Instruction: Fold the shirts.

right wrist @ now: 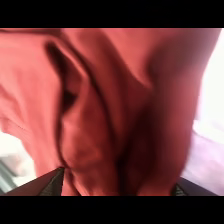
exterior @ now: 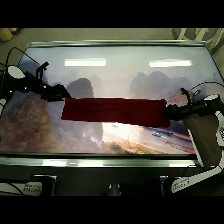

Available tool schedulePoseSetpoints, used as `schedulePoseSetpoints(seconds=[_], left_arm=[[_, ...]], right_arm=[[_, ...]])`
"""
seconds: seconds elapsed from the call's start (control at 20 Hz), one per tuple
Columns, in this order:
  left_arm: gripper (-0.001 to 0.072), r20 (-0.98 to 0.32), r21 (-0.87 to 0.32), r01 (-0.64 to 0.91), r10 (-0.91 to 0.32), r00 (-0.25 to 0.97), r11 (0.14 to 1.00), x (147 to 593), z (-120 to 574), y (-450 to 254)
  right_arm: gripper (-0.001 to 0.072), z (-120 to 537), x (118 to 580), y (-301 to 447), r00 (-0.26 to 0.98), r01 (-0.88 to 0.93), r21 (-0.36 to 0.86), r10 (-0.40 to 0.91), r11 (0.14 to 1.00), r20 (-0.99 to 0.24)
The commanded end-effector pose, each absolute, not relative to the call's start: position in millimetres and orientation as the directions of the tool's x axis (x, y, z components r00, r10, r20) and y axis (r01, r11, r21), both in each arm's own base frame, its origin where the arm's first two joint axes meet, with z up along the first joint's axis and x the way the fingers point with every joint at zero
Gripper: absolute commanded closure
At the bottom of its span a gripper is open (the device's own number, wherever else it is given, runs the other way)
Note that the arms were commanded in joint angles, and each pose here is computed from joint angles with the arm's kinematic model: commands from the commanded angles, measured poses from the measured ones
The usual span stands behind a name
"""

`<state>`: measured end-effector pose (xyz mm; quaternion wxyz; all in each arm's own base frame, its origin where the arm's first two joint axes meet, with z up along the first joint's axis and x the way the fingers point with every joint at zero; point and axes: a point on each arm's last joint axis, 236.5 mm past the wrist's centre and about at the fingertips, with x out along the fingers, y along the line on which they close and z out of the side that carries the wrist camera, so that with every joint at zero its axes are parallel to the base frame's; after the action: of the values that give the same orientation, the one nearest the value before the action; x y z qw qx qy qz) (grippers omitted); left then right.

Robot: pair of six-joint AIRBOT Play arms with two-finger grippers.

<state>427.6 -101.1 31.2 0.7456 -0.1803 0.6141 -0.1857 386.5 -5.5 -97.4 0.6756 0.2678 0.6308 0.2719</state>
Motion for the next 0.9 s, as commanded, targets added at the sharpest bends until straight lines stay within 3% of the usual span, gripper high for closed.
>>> schedulePoseSetpoints(seconds=[0.0,0.15,0.35,0.4,0.5,0.55,0.6,0.65,0.75,0.85], left_arm=[[0.0101,-0.849,-0.497,0.057,-0.498,0.178,0.866,427.7,31.8,-101.5],[0.0101,-0.849,-0.497,0.057,-0.498,0.178,0.866,427.8,31.8,-101.5],[0.0101,-0.849,-0.497,0.057,-0.498,0.178,0.866,427.8,31.8,-101.7],[0.0101,-0.849,-0.497,0.056,-0.498,0.178,0.866,427.8,31.8,-101.5],[0.0104,-0.848,-0.499,0.051,-0.500,0.175,0.865,427.3,31.6,-104.4],[0.0233,-0.849,-0.499,0.062,-0.502,0.167,0.864,426.1,30.8,-109.5],[0.0494,-0.849,-0.499,0.080,-0.505,0.157,0.863,424.8,29.0,-118.1],[0.0606,-0.847,-0.497,0.104,-0.508,0.155,0.861,425.9,26.2,-130.1],[0.0674,-0.831,-0.511,0.162,-0.533,0.161,0.844,431.4,18.9,-169.7],[0.0682,-0.791,-0.556,0.215,-0.590,0.162,0.803,434.1,9.3,-228.1]], right_arm=[[-0.0002,-86.9,396.2,21.0,0.072,-0.076,0.763,0.767,0.642,-0.638],[-0.0002,-74.9,402.5,35.6,0.089,-0.101,0.799,0.805,0.593,-0.587],[0.0010,-95.3,398.7,54.2,0.022,-0.147,0.729,0.739,0.669,-0.673],[0.0134,-99.4,404.2,58.7,0.035,-0.161,0.710,0.722,0.686,-0.691],[0.0679,-94.6,413.9,60.6,0.064,-0.163,0.693,0.709,0.702,-0.702],[0.0695,-84.6,419.6,59.4,0.081,-0.166,0.689,0.706,0.706,-0.704],[0.0696,-70.8,425.9,57.2,0.104,-0.193,0.677,0.701,0.710,-0.706],[0.0696,-53.8,433.1,55.5,0.135,-0.225,0.659,0.693,0.718,-0.708],[0.0697,-14.3,445.0,53.2,0.198,-0.275,0.624,0.678,0.731,-0.707],[0.0697,21.3,448.8,53.0,0.242,-0.304,0.601,0.670,0.739,-0.702]])
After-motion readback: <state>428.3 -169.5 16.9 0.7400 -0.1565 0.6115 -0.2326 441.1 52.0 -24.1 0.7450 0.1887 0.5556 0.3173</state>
